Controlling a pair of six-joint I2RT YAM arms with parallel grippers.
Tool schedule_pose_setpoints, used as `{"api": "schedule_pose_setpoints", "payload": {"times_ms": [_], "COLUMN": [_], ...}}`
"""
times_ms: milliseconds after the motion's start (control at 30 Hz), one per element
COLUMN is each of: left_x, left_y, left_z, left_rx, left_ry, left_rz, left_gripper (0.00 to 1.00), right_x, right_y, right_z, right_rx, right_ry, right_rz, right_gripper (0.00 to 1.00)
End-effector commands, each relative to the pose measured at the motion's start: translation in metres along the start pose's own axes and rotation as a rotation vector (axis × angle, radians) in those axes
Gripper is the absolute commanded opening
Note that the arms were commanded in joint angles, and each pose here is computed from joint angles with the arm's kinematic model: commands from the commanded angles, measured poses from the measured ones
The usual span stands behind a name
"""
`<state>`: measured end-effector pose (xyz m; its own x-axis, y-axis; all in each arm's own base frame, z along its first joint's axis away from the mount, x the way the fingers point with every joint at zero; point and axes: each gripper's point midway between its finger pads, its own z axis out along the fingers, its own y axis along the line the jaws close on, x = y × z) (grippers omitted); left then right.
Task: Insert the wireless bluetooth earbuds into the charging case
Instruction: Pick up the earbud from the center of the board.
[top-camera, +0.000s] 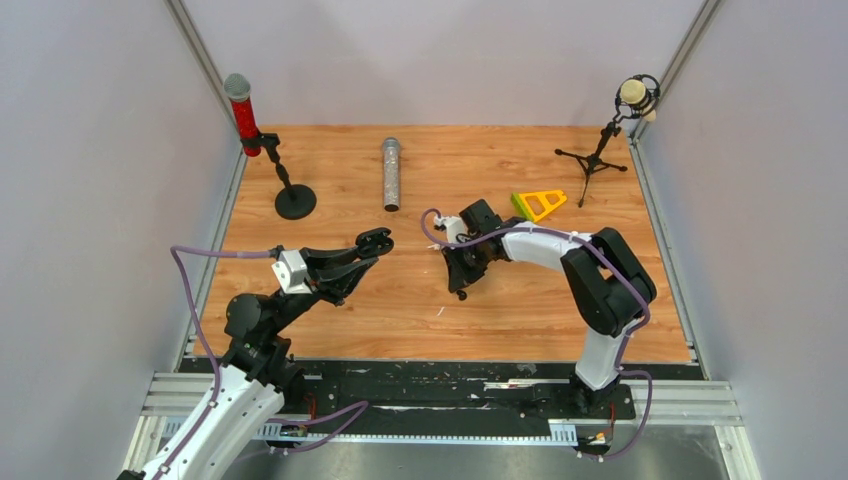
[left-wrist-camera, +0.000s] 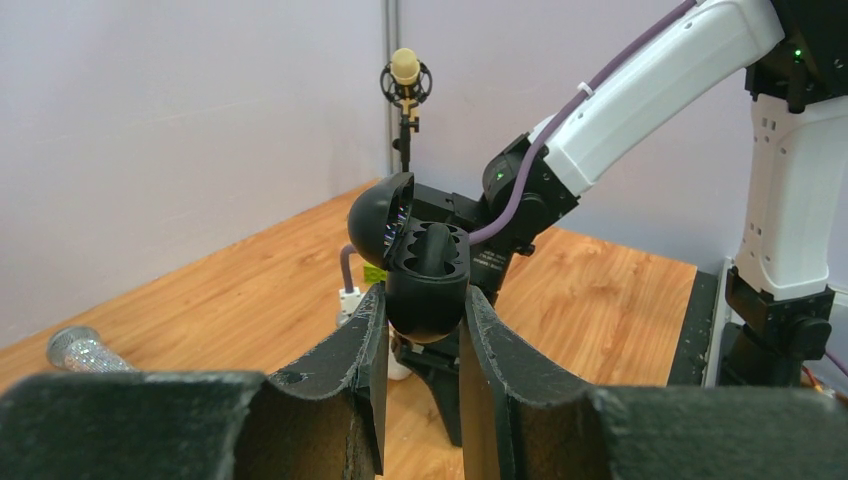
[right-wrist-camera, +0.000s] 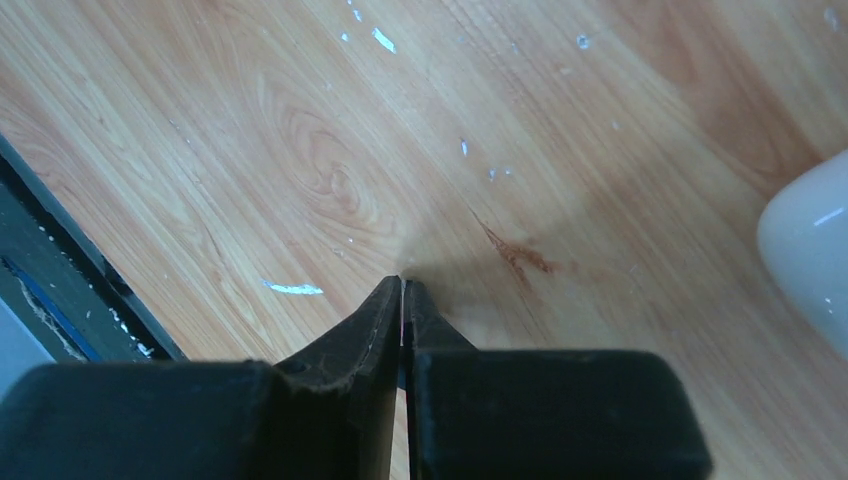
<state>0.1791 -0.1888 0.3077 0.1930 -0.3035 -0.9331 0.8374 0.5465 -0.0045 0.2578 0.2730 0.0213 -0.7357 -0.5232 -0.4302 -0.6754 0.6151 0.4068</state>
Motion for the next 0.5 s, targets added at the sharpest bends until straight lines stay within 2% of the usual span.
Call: {"api": "schedule_pose_setpoints", "payload": {"times_ms": [0, 233, 467], "left_x": [-0.018, -0.019, -0.020], "left_y": [-0.001, -0.001, -0.001], "left_z": [0.002, 0.001, 0.001], "left_rx": [0.004, 0.005, 0.004], "left_ry": [-0.055, -0.059, -0.060], "left_rz": [0.048, 0.049, 0.052], "left_gripper": [0.00, 0.00, 0.00], "right_x": [0.011, 0.011, 0.027], "right_y": [-0.010, -0.025, -0.011], "right_z": [-0.006, -0.020, -0.027], "right_rx": [0.032, 0.075, 0.032], "right_ry": [0.016, -0.015, 0.003], "right_rz": [0.102, 0.192, 0.247], "right_gripper": [0.07, 0.08, 0.07]}}
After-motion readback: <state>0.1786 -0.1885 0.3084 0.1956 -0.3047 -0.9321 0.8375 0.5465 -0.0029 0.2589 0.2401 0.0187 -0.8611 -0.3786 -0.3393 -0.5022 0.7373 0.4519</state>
